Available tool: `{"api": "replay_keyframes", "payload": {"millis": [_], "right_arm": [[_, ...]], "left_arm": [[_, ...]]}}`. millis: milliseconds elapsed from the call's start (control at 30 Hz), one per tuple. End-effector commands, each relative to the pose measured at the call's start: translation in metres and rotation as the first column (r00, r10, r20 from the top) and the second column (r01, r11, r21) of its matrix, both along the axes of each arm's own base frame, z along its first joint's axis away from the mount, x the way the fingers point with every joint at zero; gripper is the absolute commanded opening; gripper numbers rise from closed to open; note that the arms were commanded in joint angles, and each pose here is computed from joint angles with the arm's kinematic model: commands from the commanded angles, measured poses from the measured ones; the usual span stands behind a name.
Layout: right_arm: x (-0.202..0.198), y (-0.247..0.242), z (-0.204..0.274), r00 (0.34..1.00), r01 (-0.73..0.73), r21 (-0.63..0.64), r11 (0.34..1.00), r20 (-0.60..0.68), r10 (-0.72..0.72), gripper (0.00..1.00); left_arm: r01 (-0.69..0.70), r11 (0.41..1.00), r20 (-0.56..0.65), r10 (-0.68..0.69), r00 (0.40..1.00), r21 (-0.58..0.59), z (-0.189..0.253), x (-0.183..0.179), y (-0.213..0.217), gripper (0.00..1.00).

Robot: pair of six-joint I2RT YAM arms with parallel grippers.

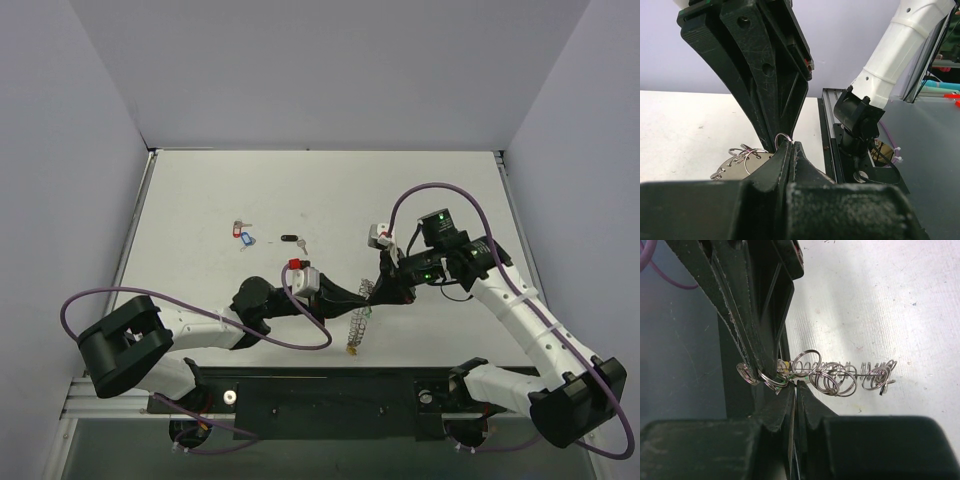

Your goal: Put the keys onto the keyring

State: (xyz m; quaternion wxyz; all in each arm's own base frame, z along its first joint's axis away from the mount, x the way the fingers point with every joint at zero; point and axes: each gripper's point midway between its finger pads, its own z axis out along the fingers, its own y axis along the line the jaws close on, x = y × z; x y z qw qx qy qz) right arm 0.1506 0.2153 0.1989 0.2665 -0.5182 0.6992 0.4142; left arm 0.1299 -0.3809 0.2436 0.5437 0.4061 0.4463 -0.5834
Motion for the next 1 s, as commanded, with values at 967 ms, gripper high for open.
{"api": "replay_keyframes", "payload": {"millis": [967], "right_arm": [[-0.014, 0.003, 0.033, 0.921, -0.23, 0.11, 0.967, 0.347, 0.18, 0.31]], "left_arm": [[0.046, 0.942, 0.221, 0.03, 0.975, -0.332, 0.09, -0.019, 0.034, 0.0]]}}
